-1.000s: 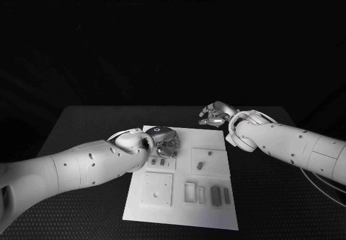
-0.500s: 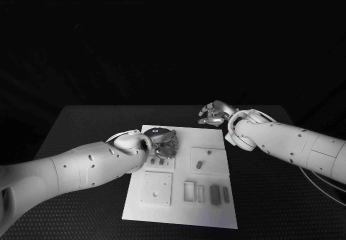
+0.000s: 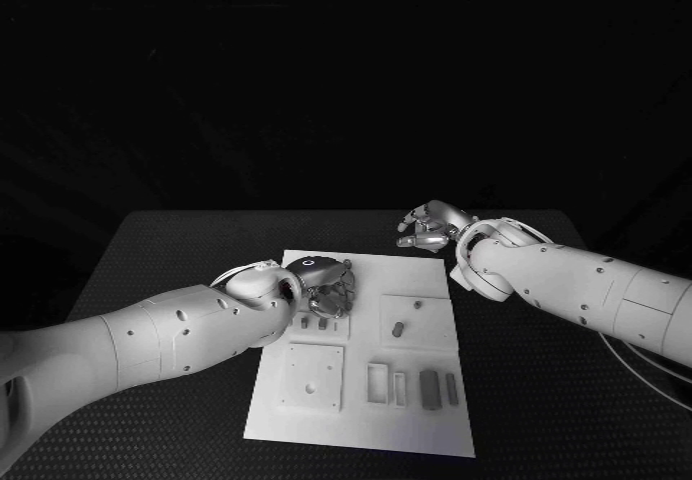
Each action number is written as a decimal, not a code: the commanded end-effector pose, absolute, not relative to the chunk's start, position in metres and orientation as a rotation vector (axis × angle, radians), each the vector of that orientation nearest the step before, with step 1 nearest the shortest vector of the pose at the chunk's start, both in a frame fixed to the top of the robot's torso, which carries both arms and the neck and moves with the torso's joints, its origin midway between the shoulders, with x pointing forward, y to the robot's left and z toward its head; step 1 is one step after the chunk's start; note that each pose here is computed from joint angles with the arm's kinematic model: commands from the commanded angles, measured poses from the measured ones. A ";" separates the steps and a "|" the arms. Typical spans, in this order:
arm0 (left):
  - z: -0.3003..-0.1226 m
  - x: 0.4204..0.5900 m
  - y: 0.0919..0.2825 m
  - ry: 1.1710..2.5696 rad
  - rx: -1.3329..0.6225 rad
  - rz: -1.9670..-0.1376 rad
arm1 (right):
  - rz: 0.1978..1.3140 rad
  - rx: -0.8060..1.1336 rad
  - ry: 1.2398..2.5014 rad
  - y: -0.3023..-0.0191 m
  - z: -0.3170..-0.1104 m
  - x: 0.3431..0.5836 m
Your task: Assemble the parts on the task board
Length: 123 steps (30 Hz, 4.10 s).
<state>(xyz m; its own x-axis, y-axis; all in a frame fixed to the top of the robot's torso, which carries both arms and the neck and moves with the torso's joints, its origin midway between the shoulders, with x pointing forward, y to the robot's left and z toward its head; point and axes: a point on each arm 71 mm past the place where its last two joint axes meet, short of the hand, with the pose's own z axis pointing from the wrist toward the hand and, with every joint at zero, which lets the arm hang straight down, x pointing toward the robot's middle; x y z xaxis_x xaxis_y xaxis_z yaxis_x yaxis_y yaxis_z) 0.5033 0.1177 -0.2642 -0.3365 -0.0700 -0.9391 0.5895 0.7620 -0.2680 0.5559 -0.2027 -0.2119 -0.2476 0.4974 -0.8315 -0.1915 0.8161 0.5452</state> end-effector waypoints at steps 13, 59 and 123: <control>-0.264 0.508 0.117 1.798 0.354 -0.719 | 0.664 0.228 1.710 -0.202 -0.212 0.556; -0.277 0.507 0.111 1.862 0.438 -0.630 | 0.668 0.226 1.710 -0.201 -0.211 0.555; -0.252 0.504 0.132 1.715 0.240 -0.864 | 0.665 0.227 1.705 -0.204 -0.211 0.555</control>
<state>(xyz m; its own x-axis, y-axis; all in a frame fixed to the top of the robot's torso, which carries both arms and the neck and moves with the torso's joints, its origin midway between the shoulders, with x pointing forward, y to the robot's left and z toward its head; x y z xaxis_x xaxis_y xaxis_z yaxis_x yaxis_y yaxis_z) 0.5059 0.1337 -0.2548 -0.3258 -0.2376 -0.9151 0.5599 0.7314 -0.3893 0.5551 -0.2046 -0.2114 -0.2468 0.4975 -0.8316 -0.1921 0.8160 0.5452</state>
